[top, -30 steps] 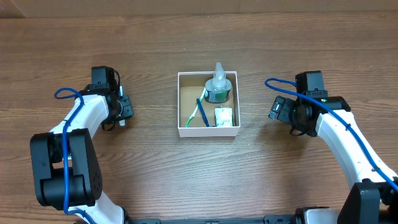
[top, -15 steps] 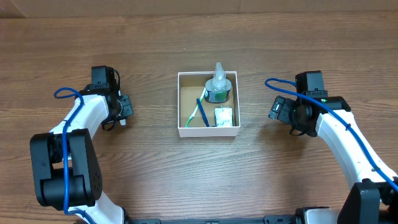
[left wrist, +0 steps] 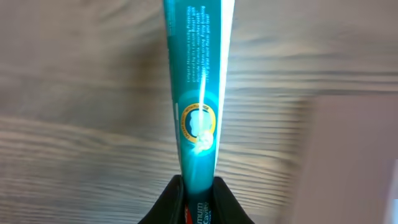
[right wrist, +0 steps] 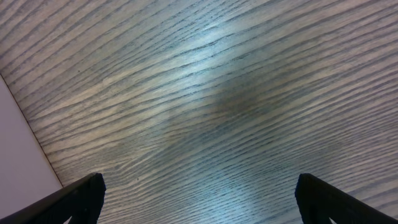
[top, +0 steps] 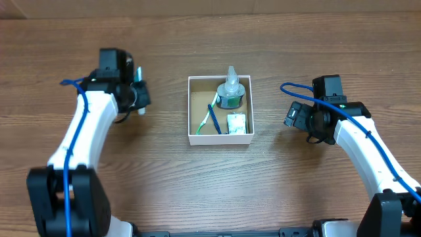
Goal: Pack container
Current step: 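Carry the toothpaste tube with the left gripper into the box and release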
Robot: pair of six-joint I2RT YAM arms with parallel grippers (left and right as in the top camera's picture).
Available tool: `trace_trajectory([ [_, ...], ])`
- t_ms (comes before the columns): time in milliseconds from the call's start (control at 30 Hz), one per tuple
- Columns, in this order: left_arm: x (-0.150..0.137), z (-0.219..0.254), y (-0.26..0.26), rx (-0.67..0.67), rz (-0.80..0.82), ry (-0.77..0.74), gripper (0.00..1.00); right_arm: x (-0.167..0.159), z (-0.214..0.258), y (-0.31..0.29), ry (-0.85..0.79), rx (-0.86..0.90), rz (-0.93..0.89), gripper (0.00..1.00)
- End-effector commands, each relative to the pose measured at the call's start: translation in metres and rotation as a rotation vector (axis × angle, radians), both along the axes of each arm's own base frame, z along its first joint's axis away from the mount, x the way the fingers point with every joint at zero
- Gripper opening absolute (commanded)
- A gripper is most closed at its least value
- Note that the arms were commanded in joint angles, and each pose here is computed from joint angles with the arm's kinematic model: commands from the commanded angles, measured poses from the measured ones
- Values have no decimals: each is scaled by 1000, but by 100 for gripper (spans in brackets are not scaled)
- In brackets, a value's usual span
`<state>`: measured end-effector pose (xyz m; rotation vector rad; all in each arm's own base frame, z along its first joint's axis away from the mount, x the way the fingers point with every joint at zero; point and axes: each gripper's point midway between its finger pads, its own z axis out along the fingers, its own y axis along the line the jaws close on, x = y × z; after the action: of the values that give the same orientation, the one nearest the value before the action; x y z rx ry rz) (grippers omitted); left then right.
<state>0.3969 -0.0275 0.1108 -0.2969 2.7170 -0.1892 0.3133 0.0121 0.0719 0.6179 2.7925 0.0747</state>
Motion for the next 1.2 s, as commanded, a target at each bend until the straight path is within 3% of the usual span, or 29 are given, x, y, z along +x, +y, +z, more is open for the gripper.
trace_trajectory([
  [0,-4,70,-63,-98,-60,-159,12,1,2,-3,-12,-10,-6,100],
  [167,-25,88,-130,-166,-128,-193,11,1,2,-3,-12,-10,-6,100],
  [333,-36,69,-162,-104,-159,-163,12,1,2,-3,-12,-10,-6,100],
  [400,-37,64,-172,-97,-177,-161,18,1,2,-3,-12,-10,-6,100],
  [433,-36,63,-178,-107,-189,-164,32,1,2,-3,-12,-10,-6,100],
  [533,-34,65,-181,-116,-195,-177,100,1,2,-3,-12,-10,-6,100],
  [700,-16,85,-151,-60,-164,-231,100,1,2,-3,-12,-10,-6,100],
  [933,-1,92,-34,132,129,-215,100,1,2,-3,-12,-10,-6,100],
  [1167,-2,89,-4,146,200,-188,100,1,2,-3,-12,-10,-6,100],
])
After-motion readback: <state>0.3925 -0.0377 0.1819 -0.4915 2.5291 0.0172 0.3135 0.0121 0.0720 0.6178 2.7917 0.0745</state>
